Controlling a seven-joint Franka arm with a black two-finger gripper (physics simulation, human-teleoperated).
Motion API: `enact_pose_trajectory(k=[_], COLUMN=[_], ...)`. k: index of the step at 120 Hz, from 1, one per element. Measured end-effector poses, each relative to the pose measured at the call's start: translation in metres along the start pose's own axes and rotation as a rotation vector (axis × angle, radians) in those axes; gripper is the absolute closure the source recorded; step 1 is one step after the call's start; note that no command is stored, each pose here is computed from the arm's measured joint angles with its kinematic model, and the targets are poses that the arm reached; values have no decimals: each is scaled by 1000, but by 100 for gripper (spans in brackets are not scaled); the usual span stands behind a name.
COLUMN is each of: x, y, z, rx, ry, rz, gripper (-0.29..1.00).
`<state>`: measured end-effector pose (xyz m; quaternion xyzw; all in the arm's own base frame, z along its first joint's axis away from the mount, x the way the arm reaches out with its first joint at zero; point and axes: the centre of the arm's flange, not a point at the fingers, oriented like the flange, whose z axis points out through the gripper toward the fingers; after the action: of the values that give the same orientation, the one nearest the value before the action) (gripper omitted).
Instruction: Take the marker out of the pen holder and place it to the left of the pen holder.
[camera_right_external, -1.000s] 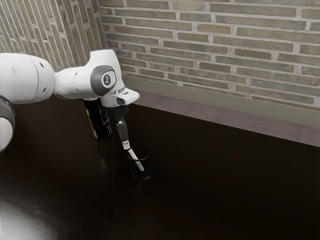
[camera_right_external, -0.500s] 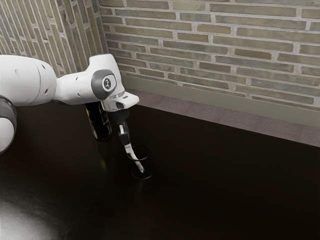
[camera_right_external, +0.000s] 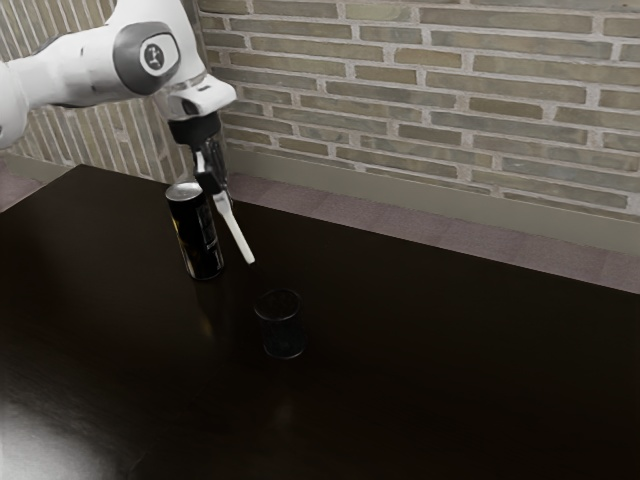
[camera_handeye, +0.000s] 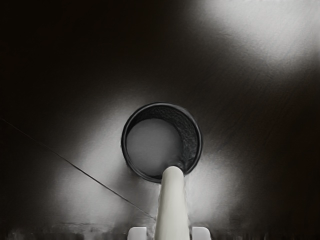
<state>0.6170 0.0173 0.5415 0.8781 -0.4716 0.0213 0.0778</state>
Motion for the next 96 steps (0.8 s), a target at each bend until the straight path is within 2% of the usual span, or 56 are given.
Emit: enact_pose_trajectory(k=[9,36,45,68,96], x=[2,-24,-29,-29,-35], y=[-17,-47,-56,-74,-94], z=[12,115,146,197,261], rx=[-49,-334,-393,-429,-424], ry=[-111,-487,-590,-737,-835], rz=[-31,-287,-367,-503,-599], gripper=[78,78,78,78,78])
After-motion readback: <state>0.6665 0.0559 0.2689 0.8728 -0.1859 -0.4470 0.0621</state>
